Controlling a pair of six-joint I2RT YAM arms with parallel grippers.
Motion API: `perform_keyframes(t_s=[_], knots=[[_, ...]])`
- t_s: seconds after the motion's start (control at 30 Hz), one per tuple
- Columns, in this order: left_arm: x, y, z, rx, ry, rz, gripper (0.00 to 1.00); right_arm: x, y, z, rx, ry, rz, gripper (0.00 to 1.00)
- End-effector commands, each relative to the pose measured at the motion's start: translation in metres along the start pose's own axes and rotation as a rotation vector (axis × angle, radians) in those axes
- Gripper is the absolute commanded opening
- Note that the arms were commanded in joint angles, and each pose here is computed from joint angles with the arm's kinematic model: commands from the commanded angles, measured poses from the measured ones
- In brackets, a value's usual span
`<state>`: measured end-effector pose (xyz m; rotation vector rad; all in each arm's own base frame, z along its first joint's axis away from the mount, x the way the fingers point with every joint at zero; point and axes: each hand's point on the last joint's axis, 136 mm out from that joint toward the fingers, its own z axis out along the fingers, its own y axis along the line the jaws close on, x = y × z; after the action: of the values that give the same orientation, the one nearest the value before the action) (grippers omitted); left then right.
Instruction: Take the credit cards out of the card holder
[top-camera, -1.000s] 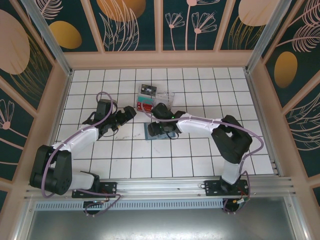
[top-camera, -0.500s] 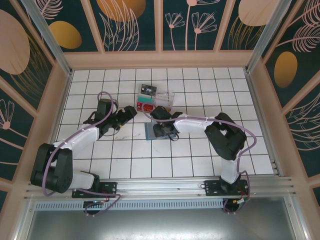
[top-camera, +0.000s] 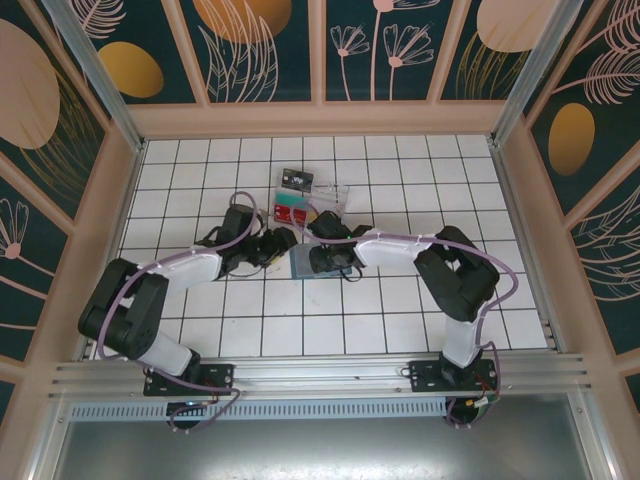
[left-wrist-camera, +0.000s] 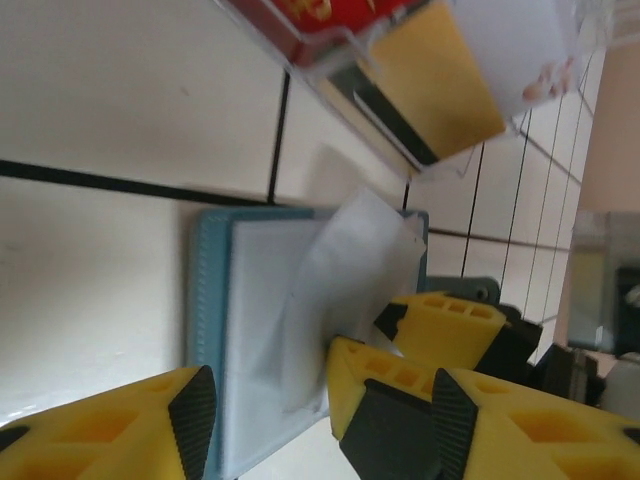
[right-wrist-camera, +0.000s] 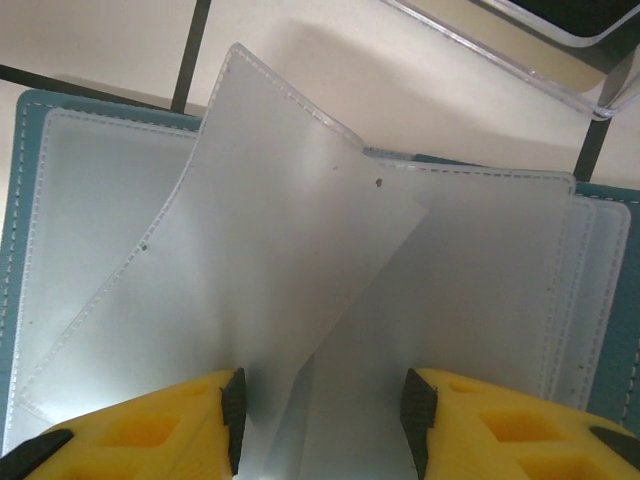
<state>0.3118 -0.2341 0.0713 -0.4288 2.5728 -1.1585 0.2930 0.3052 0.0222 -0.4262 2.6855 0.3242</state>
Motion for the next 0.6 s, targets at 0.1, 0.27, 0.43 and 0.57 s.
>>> perform_keyframes(t_s=[0.1, 0.27, 0.43, 0.57], knots=[[0.004, -0.018, 0.017, 0.074, 0.044, -0.001, 0.47, 0.032, -0.022, 0.013, 0.013, 0.095, 0.048, 0.48], [0.012, -0.011, 0.030, 0.050, 0.082, -0.009, 0.42, 0.032, -0.022, 0.012, -0.010, 0.095, 0.067, 0.47], [0.014, -0.010, 0.036, 0.039, 0.092, -0.006, 0.41, 0.033, -0.022, 0.012, -0.016, 0.096, 0.068, 0.44], [0.013, 0.006, 0.044, -0.024, 0.095, -0.017, 0.41, 0.032, -0.021, 0.011, -0.033, 0.086, 0.072, 0.40]])
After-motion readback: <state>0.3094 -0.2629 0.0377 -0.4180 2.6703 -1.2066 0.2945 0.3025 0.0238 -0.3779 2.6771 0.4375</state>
